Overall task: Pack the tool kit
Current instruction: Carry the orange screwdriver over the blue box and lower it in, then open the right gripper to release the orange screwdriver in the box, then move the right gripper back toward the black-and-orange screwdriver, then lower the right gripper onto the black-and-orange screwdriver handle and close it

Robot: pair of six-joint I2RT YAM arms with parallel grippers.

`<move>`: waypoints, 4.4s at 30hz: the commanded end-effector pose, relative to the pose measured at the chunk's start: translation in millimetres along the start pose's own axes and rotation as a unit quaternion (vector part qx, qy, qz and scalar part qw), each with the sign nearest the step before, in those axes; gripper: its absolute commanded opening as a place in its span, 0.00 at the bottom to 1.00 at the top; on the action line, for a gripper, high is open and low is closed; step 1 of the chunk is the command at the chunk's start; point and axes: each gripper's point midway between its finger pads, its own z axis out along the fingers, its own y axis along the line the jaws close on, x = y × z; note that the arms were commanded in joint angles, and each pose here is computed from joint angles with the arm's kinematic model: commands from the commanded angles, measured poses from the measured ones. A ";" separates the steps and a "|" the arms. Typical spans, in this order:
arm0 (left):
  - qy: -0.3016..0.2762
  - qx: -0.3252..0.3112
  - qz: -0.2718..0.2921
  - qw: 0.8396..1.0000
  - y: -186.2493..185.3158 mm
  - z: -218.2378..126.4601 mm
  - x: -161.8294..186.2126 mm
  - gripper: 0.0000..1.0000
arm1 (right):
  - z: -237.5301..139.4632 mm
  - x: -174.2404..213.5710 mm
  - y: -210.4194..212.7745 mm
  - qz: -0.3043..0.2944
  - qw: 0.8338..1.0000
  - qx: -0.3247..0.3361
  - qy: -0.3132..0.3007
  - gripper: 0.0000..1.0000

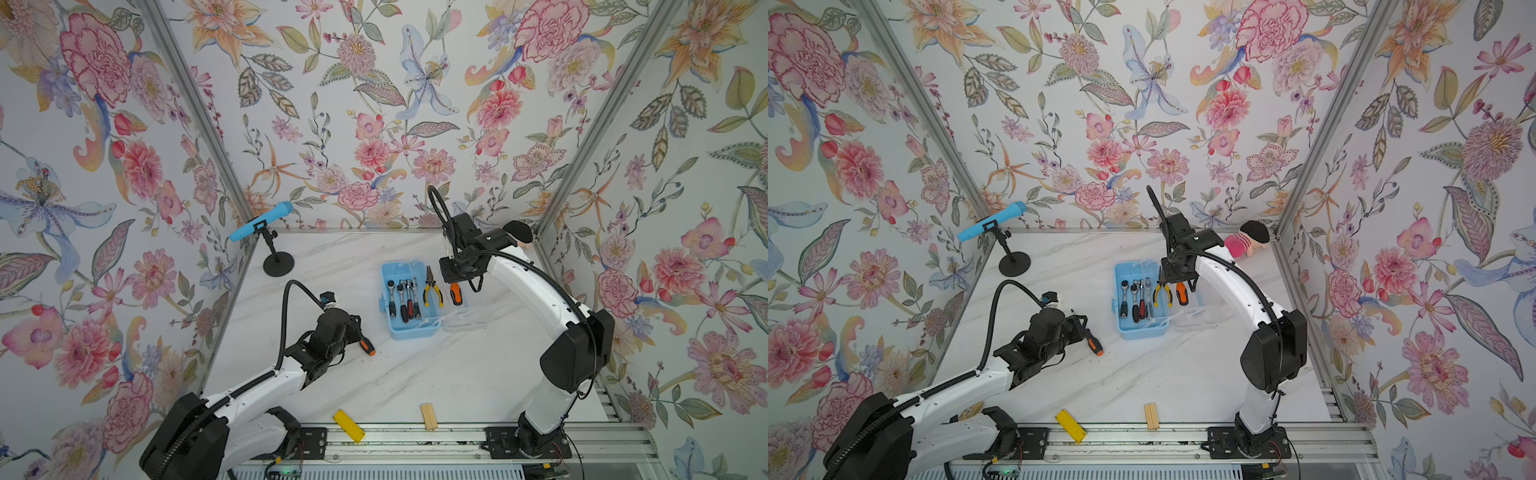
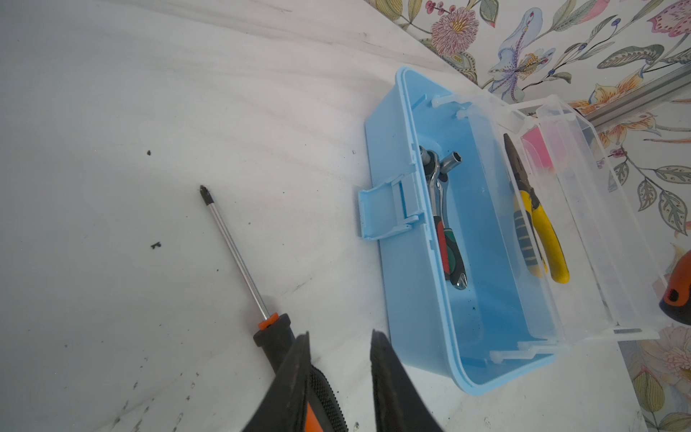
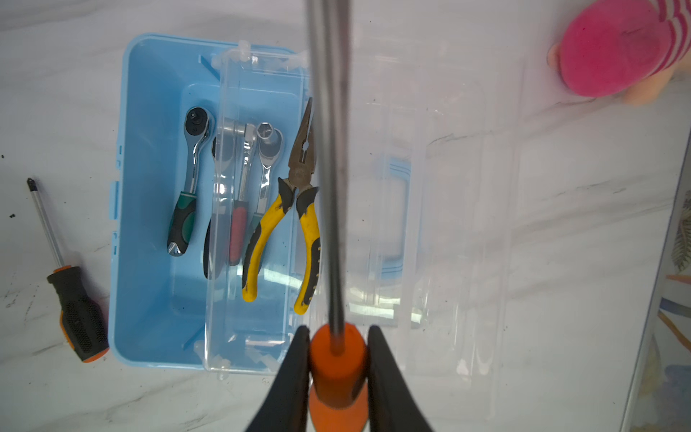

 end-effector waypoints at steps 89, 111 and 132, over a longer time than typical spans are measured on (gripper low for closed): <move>-0.037 0.006 -0.073 0.997 44.6 -42.4 15.8 0.36 | 129.2 101.8 303.7 -0.260 0.955 -0.130 0.063 0.48; -0.047 0.001 -0.056 0.997 41.8 -46.2 2.5 0.35 | 147.9 111.2 290.3 -0.250 0.958 -0.108 0.085 0.19; -0.066 0.028 -0.026 0.997 9.2 -51.2 -34.2 0.34 | 19.7 0.6 252.2 -0.125 0.971 -0.203 -0.031 0.00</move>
